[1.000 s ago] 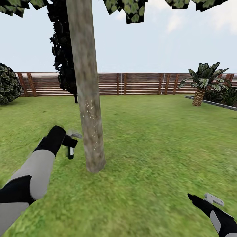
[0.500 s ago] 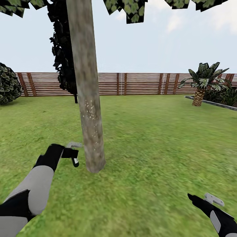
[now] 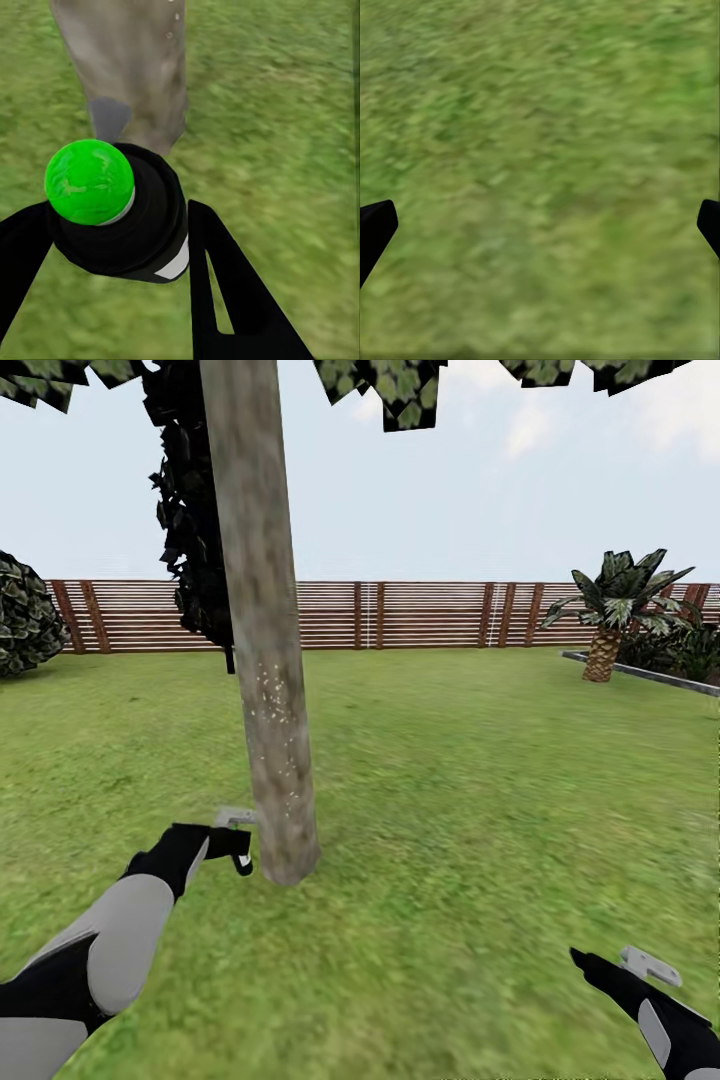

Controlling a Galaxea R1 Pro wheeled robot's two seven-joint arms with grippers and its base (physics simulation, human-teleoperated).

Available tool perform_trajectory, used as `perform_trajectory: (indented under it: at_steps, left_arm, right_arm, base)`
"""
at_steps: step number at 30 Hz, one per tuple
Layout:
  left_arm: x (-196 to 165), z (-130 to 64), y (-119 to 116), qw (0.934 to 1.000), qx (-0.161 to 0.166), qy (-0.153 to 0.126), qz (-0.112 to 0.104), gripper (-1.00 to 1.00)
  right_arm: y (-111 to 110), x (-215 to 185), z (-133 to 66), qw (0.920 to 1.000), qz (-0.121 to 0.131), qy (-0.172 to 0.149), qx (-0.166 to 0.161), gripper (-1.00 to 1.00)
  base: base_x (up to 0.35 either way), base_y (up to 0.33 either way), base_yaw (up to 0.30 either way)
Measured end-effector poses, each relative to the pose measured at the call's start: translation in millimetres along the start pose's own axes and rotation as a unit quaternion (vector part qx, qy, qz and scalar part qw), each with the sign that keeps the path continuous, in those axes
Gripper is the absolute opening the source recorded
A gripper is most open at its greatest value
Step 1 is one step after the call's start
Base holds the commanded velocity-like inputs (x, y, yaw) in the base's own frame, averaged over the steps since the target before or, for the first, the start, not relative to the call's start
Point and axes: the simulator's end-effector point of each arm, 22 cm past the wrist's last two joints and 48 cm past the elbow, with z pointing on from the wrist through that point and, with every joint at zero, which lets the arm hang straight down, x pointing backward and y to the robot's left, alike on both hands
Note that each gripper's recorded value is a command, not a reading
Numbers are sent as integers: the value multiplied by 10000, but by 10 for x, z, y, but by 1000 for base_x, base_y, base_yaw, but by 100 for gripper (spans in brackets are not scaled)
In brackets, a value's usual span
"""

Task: In the garden, pick up the pesticide atomizer on the floor and spray pesticide onto both trees until each tree trunk is fully covered.

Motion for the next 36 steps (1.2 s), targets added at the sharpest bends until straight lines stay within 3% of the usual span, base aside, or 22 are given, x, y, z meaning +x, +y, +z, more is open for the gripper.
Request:
perform_trajectory:
  at_steps: [4,11,17,23,30,36]
  left_arm:
    - [19,20,-6,10000,5,3,19,-100]
    - [184,54,-42,9997,61,240,-9,-100]
    - [404,15,-12,9967,22,793,-198,-100]
    - [130,-218,302,9945,-362,869,-456,-100]
    - [105,-263,327,9937,-430,949,-422,-100]
    - [114,-327,326,9906,-444,1158,-575,-100]
  right_arm:
    - [-5,17,7,10000,-3,19,5,100]
    - [-10,23,10,10000,-5,24,14,100]
    - [-11,23,10,10000,-5,25,15,100]
    - [-10,23,9,10000,0,24,15,100]
    - [-10,22,10,10000,1,23,14,100]
    - [-10,22,9,10000,3,24,14,100]
  base:
    - [176,0,-145]
    - [90,0,-22]
    - [2,0,0]
    - [0,0,0]
    - [0,0,0]
    - [0,0,0]
